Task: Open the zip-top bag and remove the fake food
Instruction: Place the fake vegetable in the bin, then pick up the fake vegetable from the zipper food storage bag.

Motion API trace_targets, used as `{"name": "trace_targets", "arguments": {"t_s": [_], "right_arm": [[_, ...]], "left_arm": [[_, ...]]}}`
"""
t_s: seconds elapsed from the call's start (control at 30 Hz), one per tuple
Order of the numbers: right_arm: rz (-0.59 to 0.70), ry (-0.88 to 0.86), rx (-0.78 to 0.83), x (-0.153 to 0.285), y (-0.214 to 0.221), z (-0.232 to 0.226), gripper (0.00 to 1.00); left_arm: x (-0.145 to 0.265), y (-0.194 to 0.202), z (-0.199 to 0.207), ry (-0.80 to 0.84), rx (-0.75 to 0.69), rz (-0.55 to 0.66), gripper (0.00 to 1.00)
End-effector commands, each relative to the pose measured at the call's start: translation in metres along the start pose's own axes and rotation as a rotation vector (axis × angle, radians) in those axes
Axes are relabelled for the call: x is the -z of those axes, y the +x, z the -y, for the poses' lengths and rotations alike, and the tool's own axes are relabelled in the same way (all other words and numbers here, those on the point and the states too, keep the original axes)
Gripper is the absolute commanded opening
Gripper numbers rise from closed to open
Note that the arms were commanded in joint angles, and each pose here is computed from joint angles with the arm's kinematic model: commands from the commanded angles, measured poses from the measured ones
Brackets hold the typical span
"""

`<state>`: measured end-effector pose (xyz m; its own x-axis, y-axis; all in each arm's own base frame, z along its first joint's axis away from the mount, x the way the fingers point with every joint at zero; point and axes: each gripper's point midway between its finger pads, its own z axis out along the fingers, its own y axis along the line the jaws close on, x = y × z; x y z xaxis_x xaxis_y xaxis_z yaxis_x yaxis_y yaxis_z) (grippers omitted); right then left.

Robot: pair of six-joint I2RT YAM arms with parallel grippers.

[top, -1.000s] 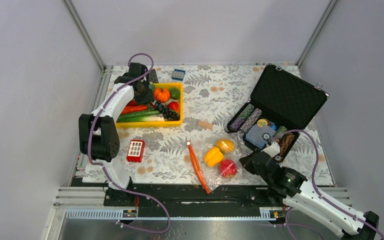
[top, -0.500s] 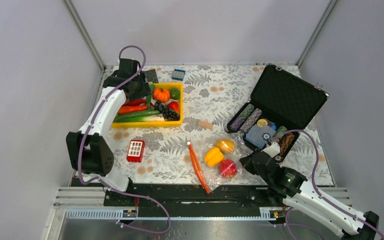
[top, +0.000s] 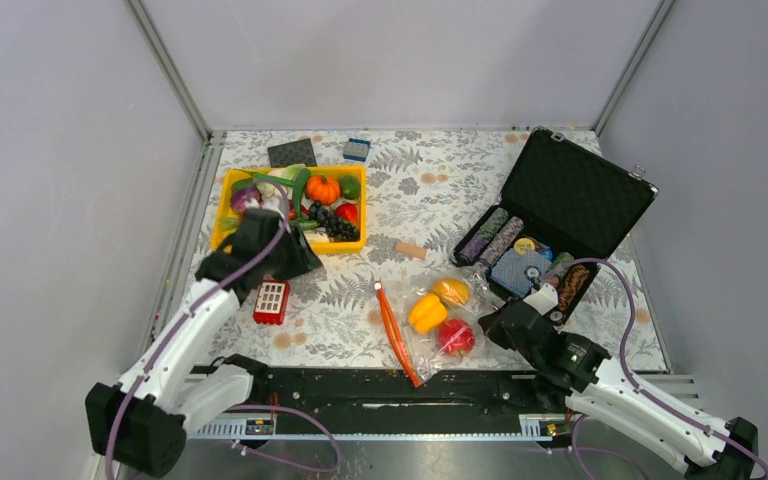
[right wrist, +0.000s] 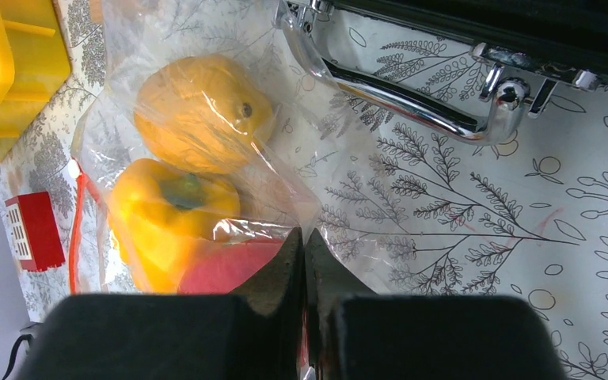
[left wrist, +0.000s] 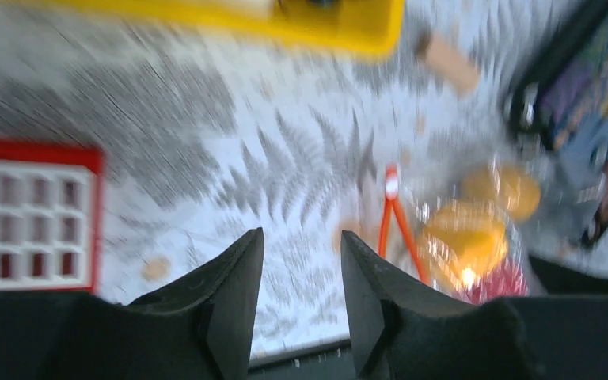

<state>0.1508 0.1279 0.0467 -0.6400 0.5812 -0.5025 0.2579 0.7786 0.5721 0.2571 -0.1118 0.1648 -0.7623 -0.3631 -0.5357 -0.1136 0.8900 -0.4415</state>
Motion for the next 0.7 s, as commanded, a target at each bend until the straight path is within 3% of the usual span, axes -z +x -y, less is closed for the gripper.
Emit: {"name": "trace_targets", "arguments": {"t_s": [0.0,0.23,0.67], "right_arm": [[0.017,-0.011,-0.027,0.000,-0.005,-0.007,0.00],[0.014,-0.025,-0.049,0.001,-0.004,-0.010,0.00],[0.000,-0.026,-0.054,0.001,-0.001,-0.009,0.00]], "left_arm": [[-0.004,0.061,0.031,0.154,0.060,-0.068,0.41],[-0.013,0.139,0.046,0.277,0.152,-0.175,0.41],[-0.024,0.189,0.096,0.413,0.154,-0.278,0.37]]}}
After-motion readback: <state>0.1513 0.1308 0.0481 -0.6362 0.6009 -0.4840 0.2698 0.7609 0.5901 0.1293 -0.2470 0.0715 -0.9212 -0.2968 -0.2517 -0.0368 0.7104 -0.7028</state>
